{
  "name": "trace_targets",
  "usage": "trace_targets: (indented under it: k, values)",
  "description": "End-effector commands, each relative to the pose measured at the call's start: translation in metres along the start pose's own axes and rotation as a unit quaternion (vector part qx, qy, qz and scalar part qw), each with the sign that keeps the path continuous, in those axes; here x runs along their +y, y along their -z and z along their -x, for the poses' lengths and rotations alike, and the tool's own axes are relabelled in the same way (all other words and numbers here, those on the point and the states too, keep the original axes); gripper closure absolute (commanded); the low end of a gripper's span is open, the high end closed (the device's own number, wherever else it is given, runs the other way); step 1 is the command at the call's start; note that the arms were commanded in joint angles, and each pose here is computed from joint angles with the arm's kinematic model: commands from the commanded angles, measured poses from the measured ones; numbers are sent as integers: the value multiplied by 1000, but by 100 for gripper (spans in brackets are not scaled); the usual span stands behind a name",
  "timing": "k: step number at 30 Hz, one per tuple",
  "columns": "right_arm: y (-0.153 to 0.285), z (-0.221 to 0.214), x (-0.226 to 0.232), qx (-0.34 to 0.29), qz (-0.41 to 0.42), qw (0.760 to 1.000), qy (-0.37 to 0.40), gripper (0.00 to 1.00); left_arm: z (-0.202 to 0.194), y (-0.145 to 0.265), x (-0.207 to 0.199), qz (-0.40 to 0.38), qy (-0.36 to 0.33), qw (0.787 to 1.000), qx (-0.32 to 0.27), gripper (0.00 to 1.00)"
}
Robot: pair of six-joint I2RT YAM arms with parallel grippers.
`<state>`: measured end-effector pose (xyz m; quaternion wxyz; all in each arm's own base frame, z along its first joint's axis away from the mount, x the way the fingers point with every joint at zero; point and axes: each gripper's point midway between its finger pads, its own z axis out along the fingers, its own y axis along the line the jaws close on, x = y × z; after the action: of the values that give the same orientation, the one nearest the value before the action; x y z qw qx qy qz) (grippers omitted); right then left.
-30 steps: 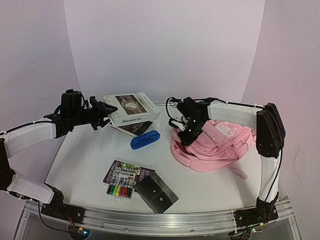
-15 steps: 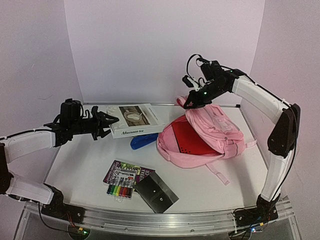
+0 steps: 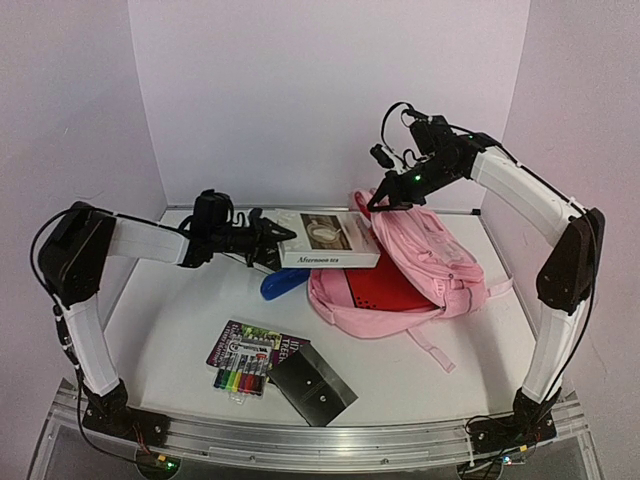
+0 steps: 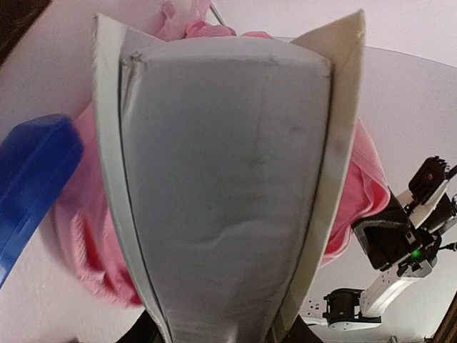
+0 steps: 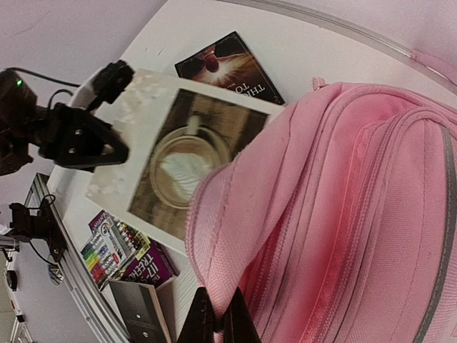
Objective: Pack the student bag
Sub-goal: Place the book in the student bag.
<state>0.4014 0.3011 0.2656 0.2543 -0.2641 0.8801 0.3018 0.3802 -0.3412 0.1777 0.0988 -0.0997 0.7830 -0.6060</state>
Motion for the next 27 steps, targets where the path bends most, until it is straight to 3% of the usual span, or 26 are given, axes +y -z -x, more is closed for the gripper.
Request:
trace_targets:
  k: [1, 9, 13, 17, 21, 27]
  values:
    - [46, 52, 45, -101, 53, 992, 46, 100, 3, -58, -50, -86, -56, 994, 43, 96]
    - [48, 64, 49, -116, 60, 990, 47, 100, 6, -139, -38, -96, -37, 991, 88, 97]
    - [55, 71, 44, -130, 45, 989, 55, 100, -2, -132, -32, -91, -31, 991, 98, 97]
    - [58, 73, 38, -134, 40, 989, 52, 100, -27, -116, -19, -23, -69, 988, 134, 96]
    - [55, 74, 37, -132, 45, 989, 48, 100, -28, -125, -15, -18, -64, 988, 139, 89]
    - [57, 78, 36, -139, 45, 988, 46, 100, -14, -184, -26, -9, -85, 987, 137, 74]
